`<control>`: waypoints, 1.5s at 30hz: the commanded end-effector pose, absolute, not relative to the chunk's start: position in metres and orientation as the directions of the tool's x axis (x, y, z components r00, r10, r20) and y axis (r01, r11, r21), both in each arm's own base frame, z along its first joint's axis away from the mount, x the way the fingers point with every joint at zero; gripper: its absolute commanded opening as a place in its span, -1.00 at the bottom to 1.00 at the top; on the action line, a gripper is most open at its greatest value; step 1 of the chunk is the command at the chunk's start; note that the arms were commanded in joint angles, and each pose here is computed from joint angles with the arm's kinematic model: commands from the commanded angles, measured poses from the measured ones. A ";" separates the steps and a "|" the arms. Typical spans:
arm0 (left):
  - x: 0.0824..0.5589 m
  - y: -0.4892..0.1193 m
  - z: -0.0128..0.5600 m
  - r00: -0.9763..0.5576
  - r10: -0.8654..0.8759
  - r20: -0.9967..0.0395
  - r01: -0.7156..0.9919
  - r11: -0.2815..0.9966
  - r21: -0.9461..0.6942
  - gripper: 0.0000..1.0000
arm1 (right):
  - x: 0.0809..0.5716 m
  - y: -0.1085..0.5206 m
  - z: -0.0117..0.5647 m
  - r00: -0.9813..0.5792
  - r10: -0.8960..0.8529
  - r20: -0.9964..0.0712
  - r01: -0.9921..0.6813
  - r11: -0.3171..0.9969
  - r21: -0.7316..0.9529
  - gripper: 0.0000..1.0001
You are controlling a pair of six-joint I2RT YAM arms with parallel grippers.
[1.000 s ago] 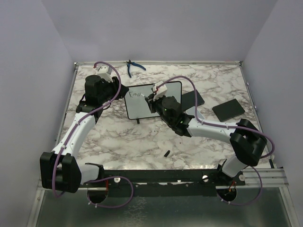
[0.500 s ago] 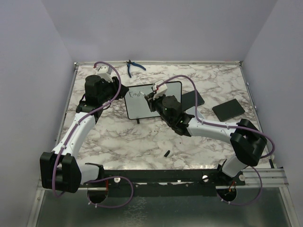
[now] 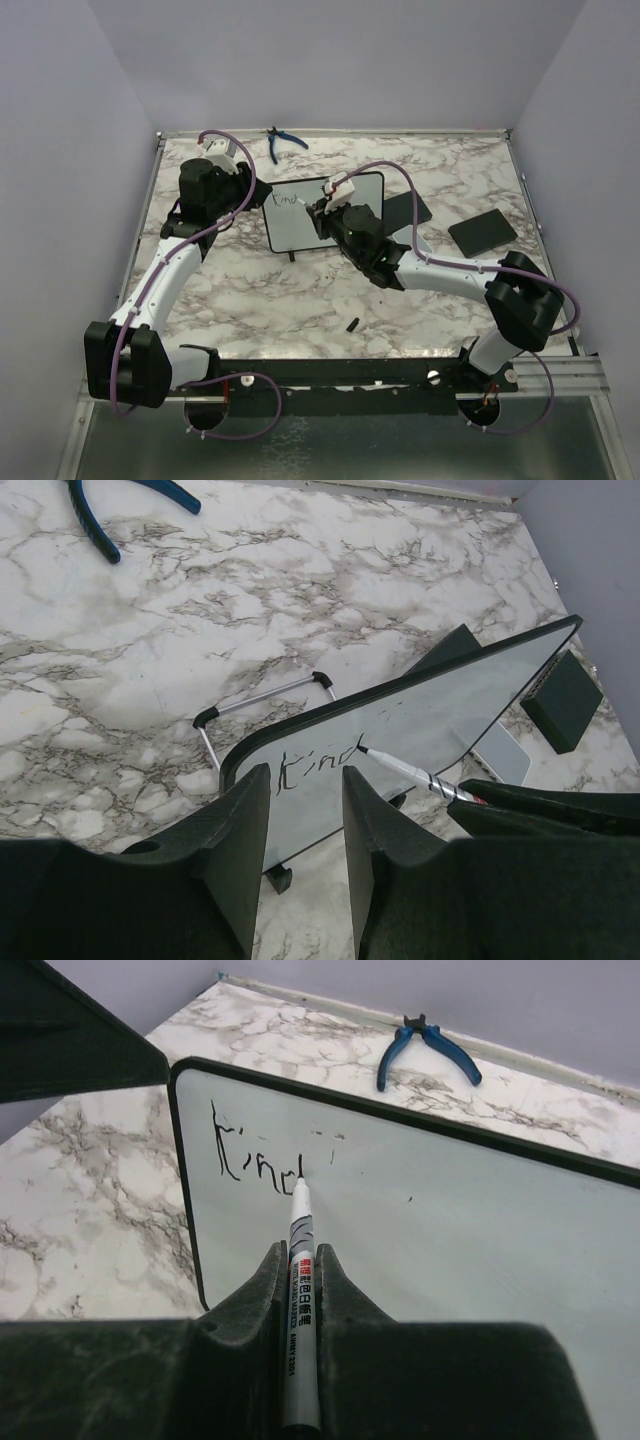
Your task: Write a sentence on the whiteboard
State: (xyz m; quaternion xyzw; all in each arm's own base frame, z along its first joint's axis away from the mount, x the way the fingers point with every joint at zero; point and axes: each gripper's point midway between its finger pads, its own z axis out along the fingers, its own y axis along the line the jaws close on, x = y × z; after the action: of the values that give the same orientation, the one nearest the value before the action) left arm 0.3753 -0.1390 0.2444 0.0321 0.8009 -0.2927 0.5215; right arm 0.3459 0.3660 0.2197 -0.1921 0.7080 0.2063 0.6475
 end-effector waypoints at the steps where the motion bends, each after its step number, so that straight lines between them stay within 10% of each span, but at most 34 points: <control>1: 0.370 -0.142 0.248 -0.442 -0.240 -0.864 0.384 0.820 -0.424 -0.28 | 0.342 0.357 0.213 -0.116 0.006 -0.993 -0.517 0.854 0.065 -0.99; 45: 0.370 -0.141 0.242 -0.448 -0.236 -0.862 0.375 0.826 -0.421 -0.29 | 0.315 0.350 0.252 -0.039 0.032 -0.999 -0.625 0.779 0.049 -0.99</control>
State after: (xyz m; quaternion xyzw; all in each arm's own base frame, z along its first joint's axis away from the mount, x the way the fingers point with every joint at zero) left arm 0.3745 -0.1389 0.2412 0.0315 0.8028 -0.2923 0.5188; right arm 0.3183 0.3484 0.2374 -0.2074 0.6920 0.2385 0.6490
